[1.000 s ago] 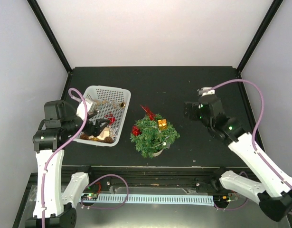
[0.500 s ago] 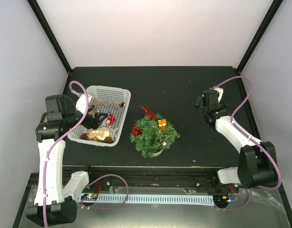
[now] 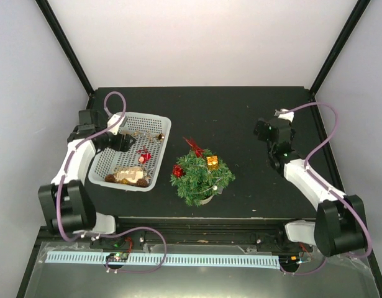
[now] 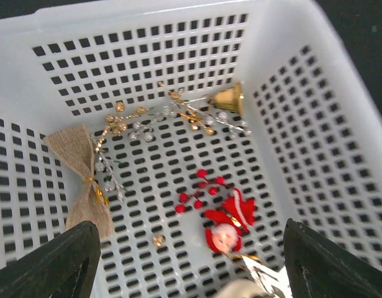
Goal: Decorate the small christmas tree
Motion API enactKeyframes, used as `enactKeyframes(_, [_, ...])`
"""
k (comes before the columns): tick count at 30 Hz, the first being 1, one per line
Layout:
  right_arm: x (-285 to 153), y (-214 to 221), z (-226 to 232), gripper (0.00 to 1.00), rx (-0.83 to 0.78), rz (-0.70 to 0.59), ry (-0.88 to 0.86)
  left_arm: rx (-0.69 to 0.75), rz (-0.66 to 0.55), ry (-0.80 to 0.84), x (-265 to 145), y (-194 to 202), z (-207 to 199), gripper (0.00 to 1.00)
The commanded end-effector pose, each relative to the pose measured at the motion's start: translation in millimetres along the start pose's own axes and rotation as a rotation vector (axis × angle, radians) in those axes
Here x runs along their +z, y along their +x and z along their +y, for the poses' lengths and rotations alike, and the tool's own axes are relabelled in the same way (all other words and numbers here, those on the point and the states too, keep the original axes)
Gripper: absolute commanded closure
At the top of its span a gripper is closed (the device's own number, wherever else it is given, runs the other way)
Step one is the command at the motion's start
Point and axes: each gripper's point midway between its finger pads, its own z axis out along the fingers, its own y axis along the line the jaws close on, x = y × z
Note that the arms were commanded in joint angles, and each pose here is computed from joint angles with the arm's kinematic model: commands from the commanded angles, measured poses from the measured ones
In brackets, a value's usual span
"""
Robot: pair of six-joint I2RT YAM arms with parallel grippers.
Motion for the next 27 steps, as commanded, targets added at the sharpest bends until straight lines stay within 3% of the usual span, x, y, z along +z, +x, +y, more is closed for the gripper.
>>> enactKeyframes(1, [25.4,11.4,-6.6,0.0,-0.014,0.009,0.015,0.054,-0.063,-0.018,18.7,-23.5,19.9,0.19])
enactKeyframes(4, [13.7,1.5,17.3,0.0,-0.053,0.016,-0.091,0.044,-0.078,0.08,25.0,-24.1,5.6,0.18])
enactKeyframes(7, [-33.6,-24.5,50.8,0.0,-0.143,-0.052,-0.183,0.036,-0.107,0.187,7.2,-35.4,-17.0,0.17])
enactKeyframes(11, [-113.5,-43.8,105.6,0.0,-0.247,-0.076,-0.385,0.113,-0.215,0.257,-65.6,-64.8,-61.0,0.16])
enactKeyframes(15, [-182.2,-27.9,137.1,0.0,-0.338,0.058,-0.643,0.203,-0.285,0.339,-135.3,-70.1,-114.6,0.16])
enactKeyframes(22, [-281.7,-35.3,114.8,0.0,-0.237,0.02,-0.948,0.294,-0.354,0.38,-198.9,-42.0,-174.8,0.14])
enactKeyframes(27, [-306.2,-25.9,98.8,0.0,-0.258,0.015,-1.025,0.288,-0.353,0.419,-211.7,-25.2,-194.1,0.14])
